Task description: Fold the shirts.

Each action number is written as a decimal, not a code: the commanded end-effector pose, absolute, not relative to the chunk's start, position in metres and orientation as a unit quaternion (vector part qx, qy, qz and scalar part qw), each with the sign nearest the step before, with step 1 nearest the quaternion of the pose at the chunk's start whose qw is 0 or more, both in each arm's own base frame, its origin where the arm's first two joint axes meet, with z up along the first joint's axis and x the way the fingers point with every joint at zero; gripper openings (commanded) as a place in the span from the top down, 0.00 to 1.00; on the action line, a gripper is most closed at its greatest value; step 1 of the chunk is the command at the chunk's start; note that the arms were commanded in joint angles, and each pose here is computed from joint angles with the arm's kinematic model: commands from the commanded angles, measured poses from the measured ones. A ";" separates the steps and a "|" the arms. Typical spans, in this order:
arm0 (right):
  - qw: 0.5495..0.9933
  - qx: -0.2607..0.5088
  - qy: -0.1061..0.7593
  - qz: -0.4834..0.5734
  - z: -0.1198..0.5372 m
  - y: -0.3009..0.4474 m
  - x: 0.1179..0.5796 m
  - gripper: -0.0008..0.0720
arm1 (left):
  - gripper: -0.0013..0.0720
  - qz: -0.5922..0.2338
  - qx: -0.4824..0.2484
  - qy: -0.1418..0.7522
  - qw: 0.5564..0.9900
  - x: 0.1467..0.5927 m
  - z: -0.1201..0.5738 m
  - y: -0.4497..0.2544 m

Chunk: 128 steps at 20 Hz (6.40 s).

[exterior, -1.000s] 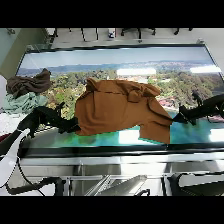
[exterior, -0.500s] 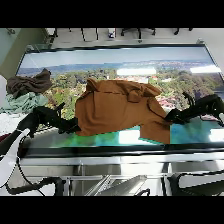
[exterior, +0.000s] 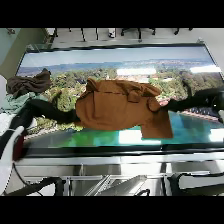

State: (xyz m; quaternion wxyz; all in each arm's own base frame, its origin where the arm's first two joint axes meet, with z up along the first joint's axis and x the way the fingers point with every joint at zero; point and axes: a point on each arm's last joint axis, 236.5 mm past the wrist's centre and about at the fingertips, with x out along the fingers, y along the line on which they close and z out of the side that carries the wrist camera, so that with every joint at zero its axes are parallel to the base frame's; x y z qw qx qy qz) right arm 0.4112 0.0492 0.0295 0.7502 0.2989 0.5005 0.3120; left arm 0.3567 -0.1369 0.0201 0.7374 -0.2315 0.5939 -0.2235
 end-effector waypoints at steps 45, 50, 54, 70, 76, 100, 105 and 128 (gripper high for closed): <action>0.856 0.253 0.443 0.080 -0.035 -0.049 0.587 0.96 | 0.97 -0.100 -0.204 0.581 0.782 0.566 -0.054 -0.098; 0.854 0.214 0.474 0.015 -0.072 -0.065 0.555 0.96 | 0.97 -0.051 -0.117 0.624 0.771 0.544 -0.077 -0.092; 0.844 0.216 0.492 0.006 -0.100 -0.064 0.539 0.96 | 0.97 -0.023 -0.120 0.646 0.753 0.530 -0.095 -0.081; 0.835 0.216 0.506 0.029 -0.104 -0.037 0.537 0.65 | 0.55 -0.025 -0.102 0.636 0.765 0.535 -0.096 -0.089; 0.839 0.218 0.495 0.062 0.014 -0.067 0.509 0.44 | 0.02 -0.022 -0.093 0.683 0.724 0.501 -0.017 -0.064; 0.605 0.439 0.664 0.024 -0.109 -0.023 0.226 0.26 | 0.97 -0.196 -0.262 0.719 0.613 0.329 -0.114 -0.145; 0.609 0.459 0.638 0.103 -0.110 0.017 0.257 0.49 | 0.97 -0.202 -0.266 0.704 0.626 0.350 -0.091 -0.141; 0.817 0.311 0.482 0.058 -0.006 -0.014 0.410 0.96 | 0.97 -0.047 -0.165 0.665 0.726 0.386 -0.037 -0.050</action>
